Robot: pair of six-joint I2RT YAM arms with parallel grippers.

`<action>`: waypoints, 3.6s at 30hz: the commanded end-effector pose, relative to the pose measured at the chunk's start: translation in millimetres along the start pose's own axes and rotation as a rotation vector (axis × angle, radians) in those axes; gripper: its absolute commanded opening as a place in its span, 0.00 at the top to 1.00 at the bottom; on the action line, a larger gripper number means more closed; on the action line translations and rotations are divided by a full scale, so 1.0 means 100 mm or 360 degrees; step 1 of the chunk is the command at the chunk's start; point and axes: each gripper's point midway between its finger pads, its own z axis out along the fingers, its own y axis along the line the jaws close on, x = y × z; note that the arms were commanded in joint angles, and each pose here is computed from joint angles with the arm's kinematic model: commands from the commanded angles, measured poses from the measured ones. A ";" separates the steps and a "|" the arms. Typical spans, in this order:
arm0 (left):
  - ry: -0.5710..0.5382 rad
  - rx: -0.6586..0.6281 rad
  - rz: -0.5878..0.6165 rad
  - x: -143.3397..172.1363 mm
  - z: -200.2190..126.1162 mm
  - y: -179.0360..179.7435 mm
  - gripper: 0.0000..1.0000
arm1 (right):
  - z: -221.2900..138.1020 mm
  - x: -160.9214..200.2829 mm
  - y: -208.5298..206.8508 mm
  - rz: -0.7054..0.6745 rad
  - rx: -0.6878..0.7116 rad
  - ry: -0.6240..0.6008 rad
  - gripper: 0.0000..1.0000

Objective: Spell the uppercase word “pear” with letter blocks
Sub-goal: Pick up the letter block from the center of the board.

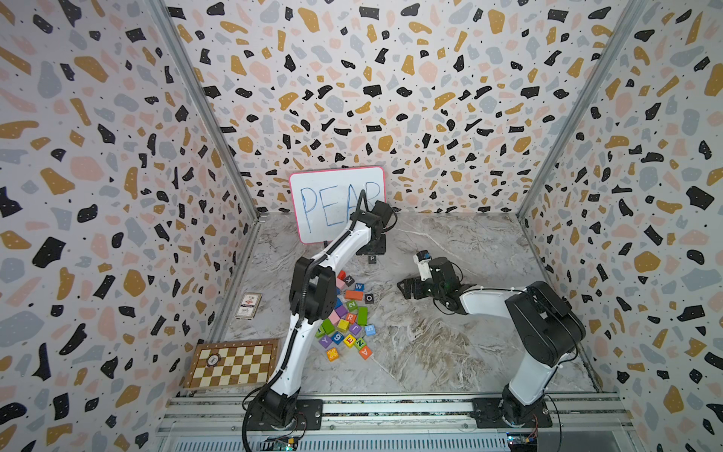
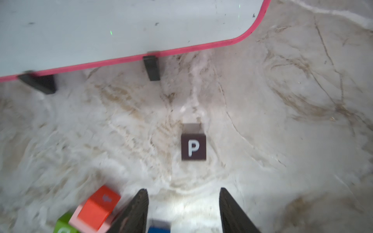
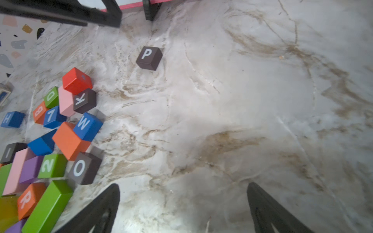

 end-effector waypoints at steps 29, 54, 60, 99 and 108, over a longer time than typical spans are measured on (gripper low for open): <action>0.0309 -0.0218 -0.0491 2.12 -1.11 1.75 0.17 | -0.36 1.00 2.26 -0.0881 -0.0300 0.0537 0.26; 0.0338 -0.0215 -0.0644 2.24 -1.07 1.99 0.01 | -0.29 1.05 2.36 -0.0670 -0.0267 0.0636 0.37; 0.0370 -0.0150 -0.0695 2.19 -1.00 1.98 0.01 | -0.11 1.08 2.39 -0.0694 -0.0279 0.0675 0.45; 0.0410 -0.0107 -0.0679 2.13 -0.88 1.92 0.01 | 0.15 1.16 2.42 -0.0722 -0.0244 0.0743 0.76; 0.0341 0.0129 -0.0709 1.93 -0.91 1.68 0.01 | -0.05 0.85 2.36 -0.0659 -0.0142 0.0658 0.78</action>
